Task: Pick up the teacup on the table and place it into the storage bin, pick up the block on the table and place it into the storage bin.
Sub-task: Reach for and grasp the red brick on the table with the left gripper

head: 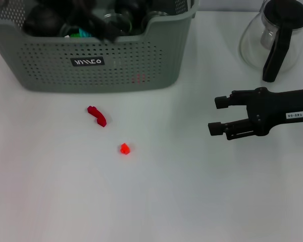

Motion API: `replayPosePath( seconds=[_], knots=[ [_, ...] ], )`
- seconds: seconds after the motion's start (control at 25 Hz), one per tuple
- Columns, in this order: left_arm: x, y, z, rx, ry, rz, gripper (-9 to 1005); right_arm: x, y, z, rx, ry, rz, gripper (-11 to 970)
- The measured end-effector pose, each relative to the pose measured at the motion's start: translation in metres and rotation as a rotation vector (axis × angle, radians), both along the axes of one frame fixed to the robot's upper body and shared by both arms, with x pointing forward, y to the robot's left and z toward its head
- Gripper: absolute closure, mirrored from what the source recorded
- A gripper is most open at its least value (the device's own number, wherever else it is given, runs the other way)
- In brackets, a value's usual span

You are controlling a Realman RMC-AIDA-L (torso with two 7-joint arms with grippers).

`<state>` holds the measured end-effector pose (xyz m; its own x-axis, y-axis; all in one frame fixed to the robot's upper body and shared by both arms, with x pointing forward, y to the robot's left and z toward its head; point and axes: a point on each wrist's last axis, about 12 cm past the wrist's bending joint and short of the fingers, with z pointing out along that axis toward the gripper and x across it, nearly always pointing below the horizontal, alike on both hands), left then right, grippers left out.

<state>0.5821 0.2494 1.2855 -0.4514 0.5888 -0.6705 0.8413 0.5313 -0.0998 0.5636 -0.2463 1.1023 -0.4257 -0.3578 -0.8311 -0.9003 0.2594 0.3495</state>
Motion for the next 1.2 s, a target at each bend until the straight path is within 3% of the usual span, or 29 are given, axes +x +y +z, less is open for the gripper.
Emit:
replayPosePath(
  seconds=[0.28,0.48,0.68,0.88,1.2],
  knots=[
    [-0.045,-0.023,-0.039,0.009,-0.031,-0.244,65,0.000,0.000,-0.001,0.008,0.000,-0.017,43],
    [-0.057,-0.031,-0.071,0.008,0.061,-0.314,44,0.000,-0.002,-0.001,0.017,0.000,-0.030,43],
    [-0.048,-0.023,-0.115,-0.013,0.144,-0.219,44,0.001,-0.002,-0.001,0.016,-0.002,-0.036,43],
    [-0.040,-0.008,-0.145,0.028,0.168,-0.101,44,0.001,-0.001,-0.001,0.016,0.000,-0.036,43],
    [-0.035,0.004,-0.165,0.116,0.152,-0.007,44,-0.001,-0.002,-0.002,0.018,0.004,-0.034,44]
  ],
)
